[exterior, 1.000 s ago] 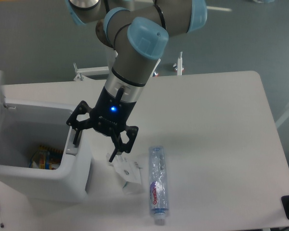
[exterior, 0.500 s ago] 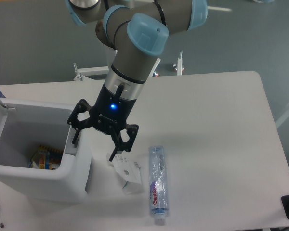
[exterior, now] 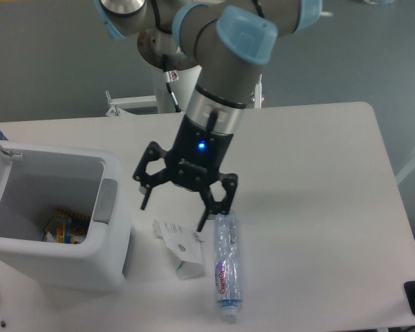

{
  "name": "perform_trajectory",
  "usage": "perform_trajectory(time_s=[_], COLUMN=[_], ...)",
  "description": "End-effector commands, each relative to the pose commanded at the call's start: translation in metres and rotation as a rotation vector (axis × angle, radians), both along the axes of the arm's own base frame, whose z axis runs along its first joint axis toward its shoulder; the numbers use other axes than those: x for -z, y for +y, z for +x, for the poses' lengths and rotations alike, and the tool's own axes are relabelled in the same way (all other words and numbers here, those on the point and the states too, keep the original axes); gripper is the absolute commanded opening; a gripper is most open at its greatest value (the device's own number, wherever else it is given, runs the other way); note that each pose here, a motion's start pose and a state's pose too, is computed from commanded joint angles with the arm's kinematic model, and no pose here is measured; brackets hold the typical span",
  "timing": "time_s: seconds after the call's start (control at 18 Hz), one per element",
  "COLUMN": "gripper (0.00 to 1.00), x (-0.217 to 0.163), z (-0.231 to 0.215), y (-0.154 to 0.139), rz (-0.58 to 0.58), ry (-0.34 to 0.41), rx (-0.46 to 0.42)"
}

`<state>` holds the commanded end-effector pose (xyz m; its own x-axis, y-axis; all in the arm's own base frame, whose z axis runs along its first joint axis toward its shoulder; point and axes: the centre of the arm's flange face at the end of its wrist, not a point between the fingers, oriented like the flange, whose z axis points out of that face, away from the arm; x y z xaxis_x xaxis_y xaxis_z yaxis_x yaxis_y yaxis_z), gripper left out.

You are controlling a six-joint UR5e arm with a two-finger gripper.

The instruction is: Open the trash can

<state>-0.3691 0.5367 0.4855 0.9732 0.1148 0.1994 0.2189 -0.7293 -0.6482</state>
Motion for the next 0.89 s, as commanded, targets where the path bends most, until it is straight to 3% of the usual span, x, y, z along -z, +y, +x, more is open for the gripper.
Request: perform_trajectory(time_s=[0.11,0.33,0.89], gripper=[1.0,1.0,1.0], x=[0.014,0.064,0.096], z=[-0.018,-0.07,-0.104], y=[-0.005,-0.031,-0.047], rz=[-0.047,-0.255,-0.484], ry=[0.041,0.162,0.34], rx=[-0.01,-0.045,0.105])
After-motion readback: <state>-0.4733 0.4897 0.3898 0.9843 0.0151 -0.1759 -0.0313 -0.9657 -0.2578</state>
